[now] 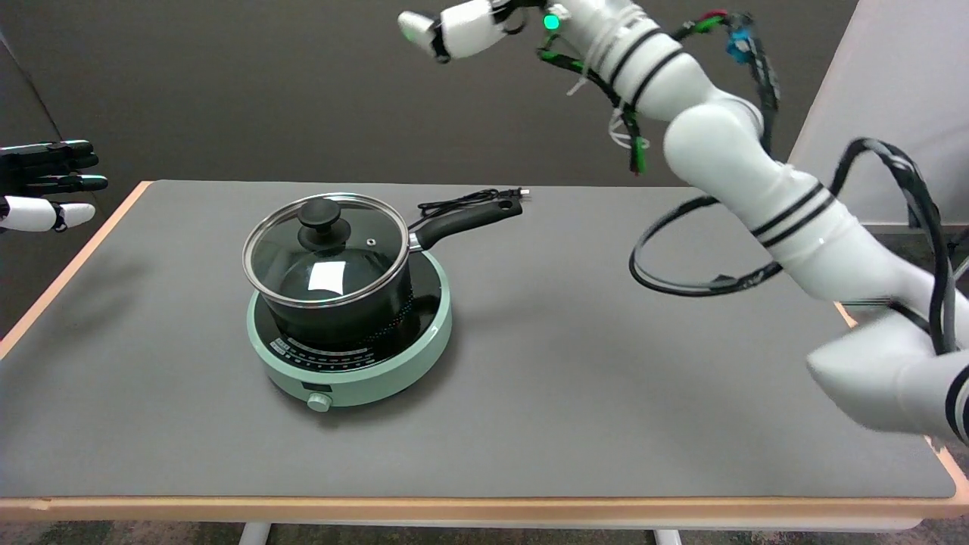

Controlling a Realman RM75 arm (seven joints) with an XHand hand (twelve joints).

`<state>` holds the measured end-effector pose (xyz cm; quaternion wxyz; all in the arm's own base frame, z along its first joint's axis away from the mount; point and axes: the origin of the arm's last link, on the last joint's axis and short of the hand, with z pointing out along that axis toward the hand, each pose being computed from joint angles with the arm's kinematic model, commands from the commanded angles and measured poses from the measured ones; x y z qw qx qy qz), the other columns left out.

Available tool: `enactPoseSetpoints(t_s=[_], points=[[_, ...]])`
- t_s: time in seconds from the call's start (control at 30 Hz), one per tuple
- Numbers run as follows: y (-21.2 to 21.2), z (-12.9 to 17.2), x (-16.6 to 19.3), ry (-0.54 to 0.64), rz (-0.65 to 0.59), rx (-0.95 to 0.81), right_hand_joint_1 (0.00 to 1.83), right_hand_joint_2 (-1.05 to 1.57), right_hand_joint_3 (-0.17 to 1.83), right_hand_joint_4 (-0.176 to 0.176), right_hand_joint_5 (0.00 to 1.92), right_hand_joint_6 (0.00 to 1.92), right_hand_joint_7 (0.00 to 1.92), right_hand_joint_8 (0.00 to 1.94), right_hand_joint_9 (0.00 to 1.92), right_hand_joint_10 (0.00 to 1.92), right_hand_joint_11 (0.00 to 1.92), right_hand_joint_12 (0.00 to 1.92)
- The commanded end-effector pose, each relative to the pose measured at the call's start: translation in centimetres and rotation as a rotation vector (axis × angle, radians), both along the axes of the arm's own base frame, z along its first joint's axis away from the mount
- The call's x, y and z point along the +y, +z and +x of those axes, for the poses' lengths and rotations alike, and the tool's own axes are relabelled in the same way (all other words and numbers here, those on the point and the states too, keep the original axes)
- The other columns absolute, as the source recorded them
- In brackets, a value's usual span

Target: Pick up the pot lid.

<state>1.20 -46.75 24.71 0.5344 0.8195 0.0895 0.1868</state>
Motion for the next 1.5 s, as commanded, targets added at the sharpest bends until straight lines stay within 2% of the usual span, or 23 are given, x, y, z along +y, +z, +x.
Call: enactPoseSetpoints(t_s=[0.03,0.13,0.37,0.57,0.77,1.2,1.37,1.5], points=[[-7.8,0.3,-1.2,-0.055,0.132,0.314,0.62,0.56,0.88,0.163,0.48,0.21,0.65,0.22,0.72,0.49,0.61,1.21],[-8.7,-0.4,-1.2,-0.071,0.15,0.31,0.67,0.55,0.92,0.176,0.5,0.22,0.66,0.21,0.71,0.51,0.6,1.21],[-10.3,-2.8,-1.9,-0.162,0.183,0.326,0.71,0.55,0.93,0.176,0.49,0.22,0.66,0.21,0.71,0.51,0.6,1.19],[-12.2,-3.4,-0.6,-0.21,0.271,0.335,0.7,0.55,0.94,0.176,0.49,0.22,0.66,0.21,0.72,0.51,0.6,1.18],[-13.9,-3.7,1.5,-0.225,0.357,0.391,0.69,0.55,0.94,0.176,0.48,0.21,0.66,0.22,0.72,0.51,0.6,1.18],[-17.0,-4.3,3.5,-0.181,0.432,0.457,0.72,0.59,0.89,0.176,0.56,0.28,0.68,0.24,0.75,0.5,0.6,1.16],[-17.8,-5.1,3.0,-0.204,0.434,0.463,0.72,0.59,0.89,0.176,0.55,0.27,0.68,0.24,0.75,0.5,0.61,1.16],[-17.7,-6.4,1.4,-0.217,0.39,0.482,0.72,0.58,0.89,0.176,0.53,0.25,0.68,0.24,0.75,0.51,0.6,1.16]])
